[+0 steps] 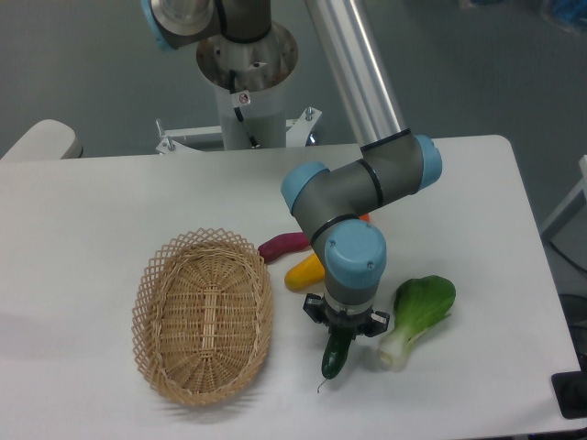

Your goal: Place the cucumber on the table

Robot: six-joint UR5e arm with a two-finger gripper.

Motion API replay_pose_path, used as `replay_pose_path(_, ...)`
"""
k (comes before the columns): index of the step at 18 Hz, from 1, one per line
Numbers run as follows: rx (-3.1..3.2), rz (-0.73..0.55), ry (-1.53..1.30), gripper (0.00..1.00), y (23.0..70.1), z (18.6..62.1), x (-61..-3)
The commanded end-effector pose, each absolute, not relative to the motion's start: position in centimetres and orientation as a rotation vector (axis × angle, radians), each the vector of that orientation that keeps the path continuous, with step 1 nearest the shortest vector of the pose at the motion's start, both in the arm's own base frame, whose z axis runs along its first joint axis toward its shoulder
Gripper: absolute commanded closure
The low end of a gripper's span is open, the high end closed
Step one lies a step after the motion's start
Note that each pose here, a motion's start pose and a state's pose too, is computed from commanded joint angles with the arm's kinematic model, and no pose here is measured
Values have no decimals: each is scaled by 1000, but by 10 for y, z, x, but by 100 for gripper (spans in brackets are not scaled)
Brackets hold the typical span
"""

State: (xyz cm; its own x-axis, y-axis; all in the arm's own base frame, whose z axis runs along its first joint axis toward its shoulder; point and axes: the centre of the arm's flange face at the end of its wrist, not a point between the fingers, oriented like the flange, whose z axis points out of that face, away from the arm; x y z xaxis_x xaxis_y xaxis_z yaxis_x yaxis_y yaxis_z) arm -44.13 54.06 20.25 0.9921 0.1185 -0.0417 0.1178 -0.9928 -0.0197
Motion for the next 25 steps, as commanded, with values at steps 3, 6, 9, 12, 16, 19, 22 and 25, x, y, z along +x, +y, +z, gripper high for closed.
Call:
replay_pose_path(3,-3104,109,-183,0,543,217,-446)
replay_pose_path(6,-3083,150,-187,0,547,233,-451)
replay_pose_path(9,-3042,200,-192,0,548,264,-459)
replay_pose_path(12,-2993,262,-210,0,547,296,-476)
replay_pose_path(16,-2949,349,-182,0,540,334,-504)
replay_pose_path(19,-2960,392,8,0,516,354,-516)
replay_pose_path(22,-2970,411,180,0,484,370,-530)
replay_pose_path(25,-3005,360,360,0,453,380,-539)
